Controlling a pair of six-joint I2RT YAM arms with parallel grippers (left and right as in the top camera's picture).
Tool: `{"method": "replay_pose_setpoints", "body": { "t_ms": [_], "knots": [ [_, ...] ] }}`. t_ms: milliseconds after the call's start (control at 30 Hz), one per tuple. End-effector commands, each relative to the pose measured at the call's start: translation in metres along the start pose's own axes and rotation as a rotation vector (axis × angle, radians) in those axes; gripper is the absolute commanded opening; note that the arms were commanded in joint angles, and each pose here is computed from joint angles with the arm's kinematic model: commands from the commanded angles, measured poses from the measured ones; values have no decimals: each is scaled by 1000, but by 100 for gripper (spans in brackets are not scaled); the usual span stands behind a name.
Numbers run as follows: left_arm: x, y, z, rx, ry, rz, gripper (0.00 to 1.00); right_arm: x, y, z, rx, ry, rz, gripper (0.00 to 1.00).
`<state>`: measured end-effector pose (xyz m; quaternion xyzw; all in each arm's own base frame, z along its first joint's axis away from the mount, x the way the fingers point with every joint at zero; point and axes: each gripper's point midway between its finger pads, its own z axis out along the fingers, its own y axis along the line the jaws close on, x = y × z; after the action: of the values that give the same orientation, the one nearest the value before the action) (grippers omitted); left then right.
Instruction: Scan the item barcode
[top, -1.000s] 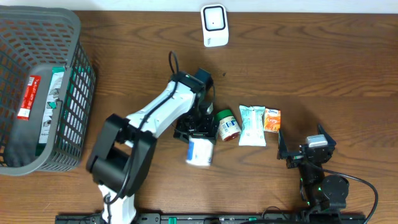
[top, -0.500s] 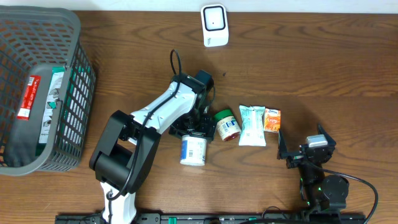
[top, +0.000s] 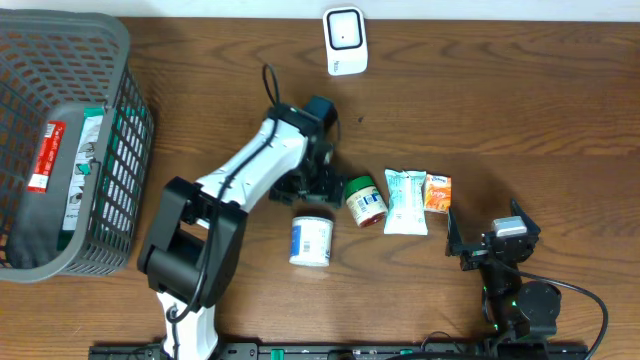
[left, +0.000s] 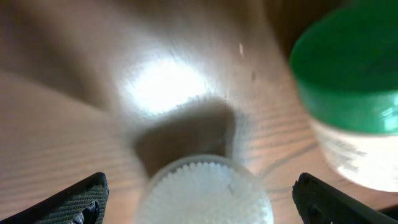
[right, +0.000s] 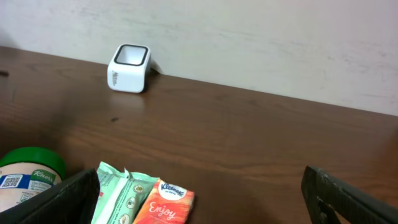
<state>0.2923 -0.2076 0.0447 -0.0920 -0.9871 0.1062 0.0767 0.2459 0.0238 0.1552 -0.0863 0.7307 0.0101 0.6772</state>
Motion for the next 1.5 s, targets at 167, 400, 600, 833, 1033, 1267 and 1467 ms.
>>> {"method": "replay_pose_setpoints", "body": {
  "t_ms": [167, 400, 600, 833, 1033, 1267, 1467],
  "knots": [
    [-34, 16, -57, 31, -149, -71, 95, 1, 2, 0, -10, 2, 14, 99],
    [-15, 55, -125, -97, -288, -157, 7, 1, 2, 0, -10, 2, 14, 99],
    [35, 60, -145, -124, -242, -183, 7, 1, 2, 0, -10, 2, 14, 99],
    [83, 81, -88, -172, -53, -237, 7, 1, 2, 0, -10, 2, 14, 99],
    [106, 76, -24, -62, 51, -267, 7, 1, 2, 0, -10, 2, 14, 99],
    [100, 76, 15, 9, -1, -318, 7, 1, 2, 0, -10, 2, 14, 99],
    [106, 74, 25, 8, 8, -334, 7, 1, 2, 0, -10, 2, 14, 99]
  ]
}}
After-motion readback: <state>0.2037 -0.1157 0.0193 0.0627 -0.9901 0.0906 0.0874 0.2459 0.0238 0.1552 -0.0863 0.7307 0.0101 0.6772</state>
